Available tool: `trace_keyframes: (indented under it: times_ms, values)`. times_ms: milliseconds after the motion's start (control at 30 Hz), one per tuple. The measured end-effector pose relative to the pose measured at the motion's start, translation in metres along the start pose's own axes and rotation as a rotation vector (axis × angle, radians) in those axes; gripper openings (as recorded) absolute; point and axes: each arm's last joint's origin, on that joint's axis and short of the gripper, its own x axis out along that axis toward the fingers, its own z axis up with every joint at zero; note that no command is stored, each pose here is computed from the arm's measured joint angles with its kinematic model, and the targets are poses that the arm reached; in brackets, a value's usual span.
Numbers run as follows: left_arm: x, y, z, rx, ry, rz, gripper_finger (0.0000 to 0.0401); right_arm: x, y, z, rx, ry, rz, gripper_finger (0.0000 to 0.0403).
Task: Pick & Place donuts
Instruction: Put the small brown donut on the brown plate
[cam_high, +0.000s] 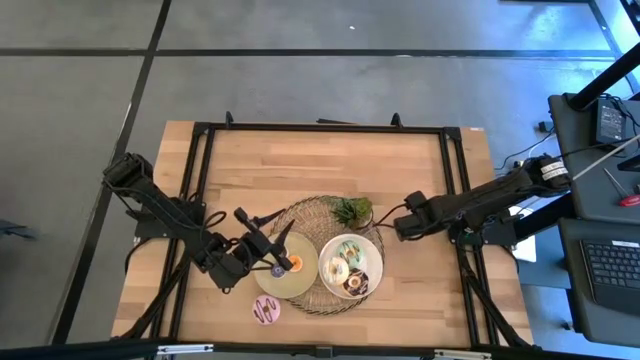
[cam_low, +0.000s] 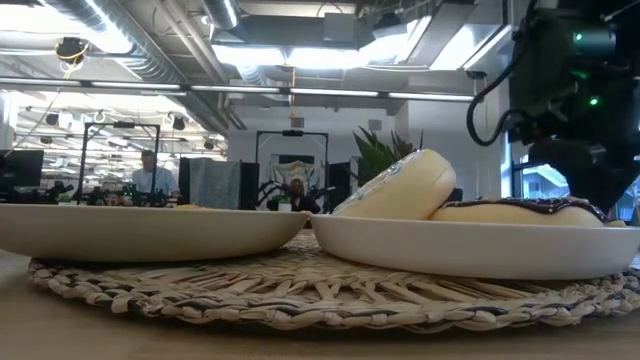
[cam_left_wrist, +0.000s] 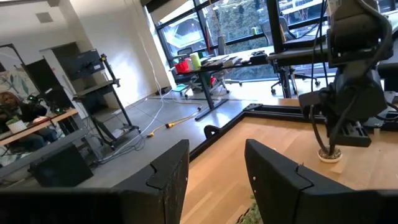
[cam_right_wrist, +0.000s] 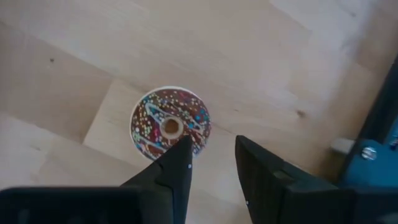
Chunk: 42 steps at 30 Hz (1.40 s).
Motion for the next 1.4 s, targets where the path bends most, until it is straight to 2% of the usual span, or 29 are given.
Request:
trace_keyframes:
  times_ms: [700,933,1200,1300,1400]
  values:
    - [0.0,0.0,0.0,0.005,0.0,0.0,0.015,0.028,-0.001,-0.004,0.057,-0.012,0.101,0.0112]
    - [0.0,0.0,0.0,0.005,0.0,0.0,0.0151,0.027,0.0,-0.003,0.007,-0.003,0.102,0.0077]
    - [0.0,0.0,0.0,0.005,0.0,0.0,0.015,0.007,0.007,0.004,-0.101,-0.008,0.093,0.0019]
    - [-0.001,-0.001,0.0,0.005,-0.002,-0.013,0.0153,-0.012,0.014,0.012,-0.145,-0.042,0.109,0.0018]
    - [-0.003,-0.003,0.0,-0.023,-0.012,-0.102,0.0155,-0.035,0.025,0.024,-0.191,-0.121,0.17,0.0027]
